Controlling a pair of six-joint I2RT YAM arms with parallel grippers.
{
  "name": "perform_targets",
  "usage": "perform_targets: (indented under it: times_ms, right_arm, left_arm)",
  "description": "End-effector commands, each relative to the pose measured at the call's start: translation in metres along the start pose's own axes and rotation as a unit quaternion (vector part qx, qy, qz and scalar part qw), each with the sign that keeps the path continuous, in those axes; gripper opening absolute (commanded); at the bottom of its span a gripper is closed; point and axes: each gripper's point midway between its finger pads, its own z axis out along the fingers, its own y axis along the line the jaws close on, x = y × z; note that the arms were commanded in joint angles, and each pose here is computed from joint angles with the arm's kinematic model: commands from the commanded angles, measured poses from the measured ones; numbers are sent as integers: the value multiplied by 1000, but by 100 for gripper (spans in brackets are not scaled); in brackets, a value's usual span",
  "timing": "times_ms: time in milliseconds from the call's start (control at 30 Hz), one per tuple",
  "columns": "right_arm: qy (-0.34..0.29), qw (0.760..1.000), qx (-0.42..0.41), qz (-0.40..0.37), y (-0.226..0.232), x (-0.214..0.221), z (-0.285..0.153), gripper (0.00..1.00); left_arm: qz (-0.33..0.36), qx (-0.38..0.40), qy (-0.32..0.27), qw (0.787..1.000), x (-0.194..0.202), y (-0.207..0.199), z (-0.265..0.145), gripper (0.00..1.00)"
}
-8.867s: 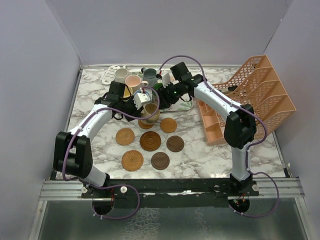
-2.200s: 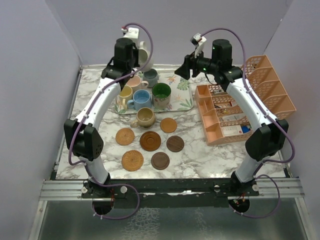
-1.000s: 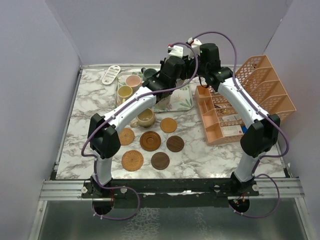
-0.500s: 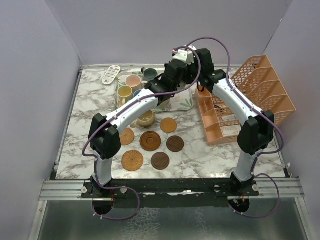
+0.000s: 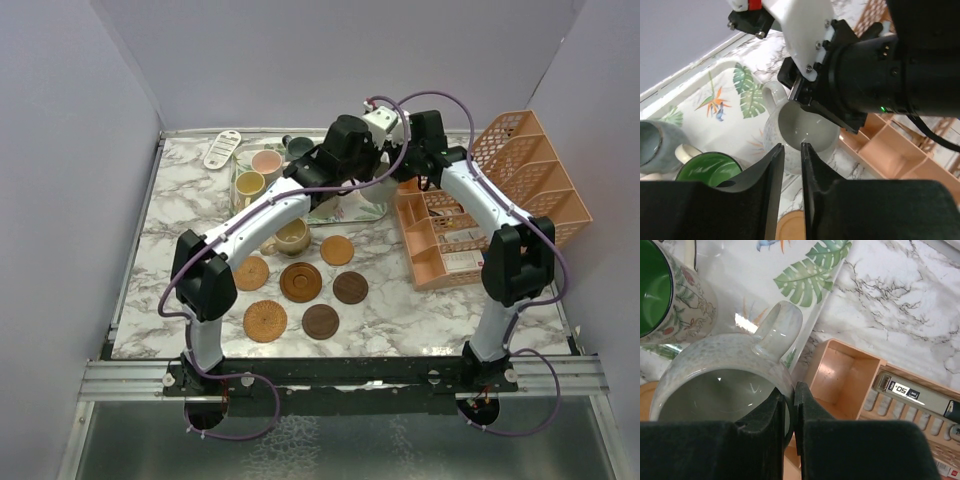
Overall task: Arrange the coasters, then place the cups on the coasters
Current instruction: Place the cup on the coaster.
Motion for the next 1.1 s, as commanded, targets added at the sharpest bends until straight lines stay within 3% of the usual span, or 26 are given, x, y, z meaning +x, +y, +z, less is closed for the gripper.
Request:
perform_targets:
  times_ms: [0,200,367,633,1067]
  right_arm:
    - [-90,994,-45,-39,8,-49,-40,1]
    - [-110,980,-123,-116,33,-43,-64,1]
    - [-100,949,-224,-198,65,-24,-87,1]
    - [-106,893,-351,-263,110,-12,-124,1]
    - [-133,819,-408,-380,200,-20,-162,1]
  left_arm:
    - [29,114,-23,993,-24,-17,-31,27]
    - [36,229,-19,973,-13,13,-68,50]
    - [64,268,-38,961,-10,50,-108,66]
    - [175,362,-37,915,21,43,-153,70]
    - [184,460,-51,867,48,14,-167,76]
